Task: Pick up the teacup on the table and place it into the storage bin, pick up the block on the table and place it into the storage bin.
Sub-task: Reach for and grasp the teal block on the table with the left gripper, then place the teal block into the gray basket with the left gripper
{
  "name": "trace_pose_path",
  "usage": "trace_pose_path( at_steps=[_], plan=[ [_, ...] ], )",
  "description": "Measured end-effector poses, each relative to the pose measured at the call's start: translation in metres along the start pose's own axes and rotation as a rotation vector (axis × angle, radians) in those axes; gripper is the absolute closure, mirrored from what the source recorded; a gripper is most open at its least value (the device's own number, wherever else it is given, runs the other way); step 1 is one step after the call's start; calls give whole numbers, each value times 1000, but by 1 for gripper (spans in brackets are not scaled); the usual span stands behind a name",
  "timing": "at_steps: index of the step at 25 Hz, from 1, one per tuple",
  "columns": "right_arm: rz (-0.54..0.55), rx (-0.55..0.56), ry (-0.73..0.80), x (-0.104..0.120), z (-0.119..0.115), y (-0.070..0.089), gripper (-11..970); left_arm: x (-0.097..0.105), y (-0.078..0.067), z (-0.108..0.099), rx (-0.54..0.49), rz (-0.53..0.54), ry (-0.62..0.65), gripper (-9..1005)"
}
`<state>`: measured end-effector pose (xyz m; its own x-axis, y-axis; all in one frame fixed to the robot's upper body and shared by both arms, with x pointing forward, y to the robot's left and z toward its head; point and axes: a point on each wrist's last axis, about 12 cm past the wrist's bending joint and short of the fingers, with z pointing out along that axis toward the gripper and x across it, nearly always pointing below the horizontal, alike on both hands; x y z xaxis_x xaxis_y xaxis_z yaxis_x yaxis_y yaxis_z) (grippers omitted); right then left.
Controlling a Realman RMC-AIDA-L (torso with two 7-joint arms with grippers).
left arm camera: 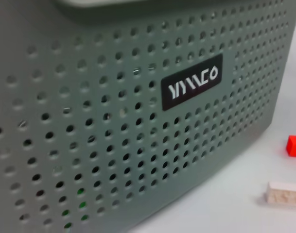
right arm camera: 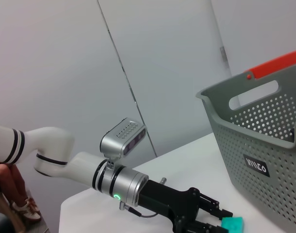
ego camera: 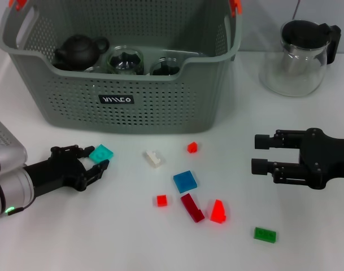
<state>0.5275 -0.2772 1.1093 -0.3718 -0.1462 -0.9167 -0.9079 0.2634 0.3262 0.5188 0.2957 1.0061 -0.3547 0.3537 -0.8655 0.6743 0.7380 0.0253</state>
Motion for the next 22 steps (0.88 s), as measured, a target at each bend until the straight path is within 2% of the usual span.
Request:
trace_pose_path(
  at_steps=[6, 11, 16, 19, 22],
  plan=[
    [0, -2, 0, 0, 0, 0, 304, -2, 2, -3, -1, -22, -12, 541],
    [1, -7, -1, 0, 0, 1, 304, -11, 5, -21, 61, -48, -94, 592],
    [-1, -7, 1, -1, -1, 1, 304, -46, 14, -78, 302, -88, -359, 592],
    [-6, -10, 1, -2, 0, 0, 304, -75, 29, -106, 375, -128, -522, 592],
    [-10, -9, 1, -2, 3, 0, 304, -107, 46, -120, 390, -212, -667, 592]
  ],
)
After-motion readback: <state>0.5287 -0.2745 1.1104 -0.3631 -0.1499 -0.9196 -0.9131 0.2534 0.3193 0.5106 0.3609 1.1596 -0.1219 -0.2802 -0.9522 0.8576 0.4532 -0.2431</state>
